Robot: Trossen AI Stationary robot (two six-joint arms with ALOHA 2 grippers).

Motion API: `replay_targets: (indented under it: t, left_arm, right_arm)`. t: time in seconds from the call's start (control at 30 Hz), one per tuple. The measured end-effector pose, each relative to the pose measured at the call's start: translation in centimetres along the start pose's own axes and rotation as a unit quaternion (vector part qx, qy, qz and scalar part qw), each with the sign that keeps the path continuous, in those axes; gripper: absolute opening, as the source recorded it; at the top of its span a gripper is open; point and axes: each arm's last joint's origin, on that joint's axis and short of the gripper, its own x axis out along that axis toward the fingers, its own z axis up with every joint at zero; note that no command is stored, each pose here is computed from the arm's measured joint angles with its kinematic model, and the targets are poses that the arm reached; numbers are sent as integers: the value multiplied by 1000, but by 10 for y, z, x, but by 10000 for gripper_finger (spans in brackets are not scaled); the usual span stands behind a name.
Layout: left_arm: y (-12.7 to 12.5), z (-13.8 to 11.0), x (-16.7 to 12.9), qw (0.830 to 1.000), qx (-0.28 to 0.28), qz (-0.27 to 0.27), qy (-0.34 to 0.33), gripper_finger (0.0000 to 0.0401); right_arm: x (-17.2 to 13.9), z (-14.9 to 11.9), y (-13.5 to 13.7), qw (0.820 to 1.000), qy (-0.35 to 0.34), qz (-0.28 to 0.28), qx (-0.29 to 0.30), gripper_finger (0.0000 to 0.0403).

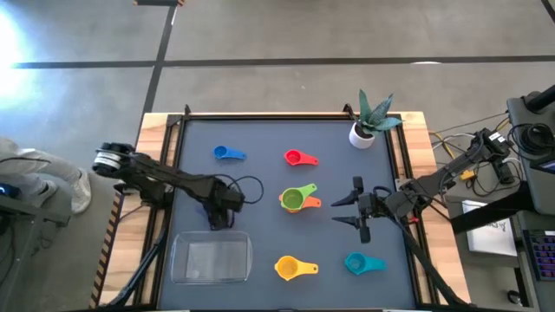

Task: Nest measuring cups in basket
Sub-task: Stack the violet measuring cup on top of the green measuring cup

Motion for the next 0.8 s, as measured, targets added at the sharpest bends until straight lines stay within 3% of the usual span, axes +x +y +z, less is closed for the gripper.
replay_targets:
  t: [0.23,0.47,0.6,0.8]
  left_arm:
    - [-8,43,-59,987,118,71,-80,5]
    - [-17,96,-122,942,262,102,-185,2]
    - [-19,133,-130,926,302,115,-197,2]
    - [-24,186,-115,915,343,95,-191,1]
  right_arm:
    - [0,0,0,1000,0,-1,0,176]
    - [0,0,-1,1000,-1,-20,-1,176]
    - [-3,-2,-7,995,-1,-102,-9,176]
    - [-8,0,-9,995,-5,-104,-6,176]
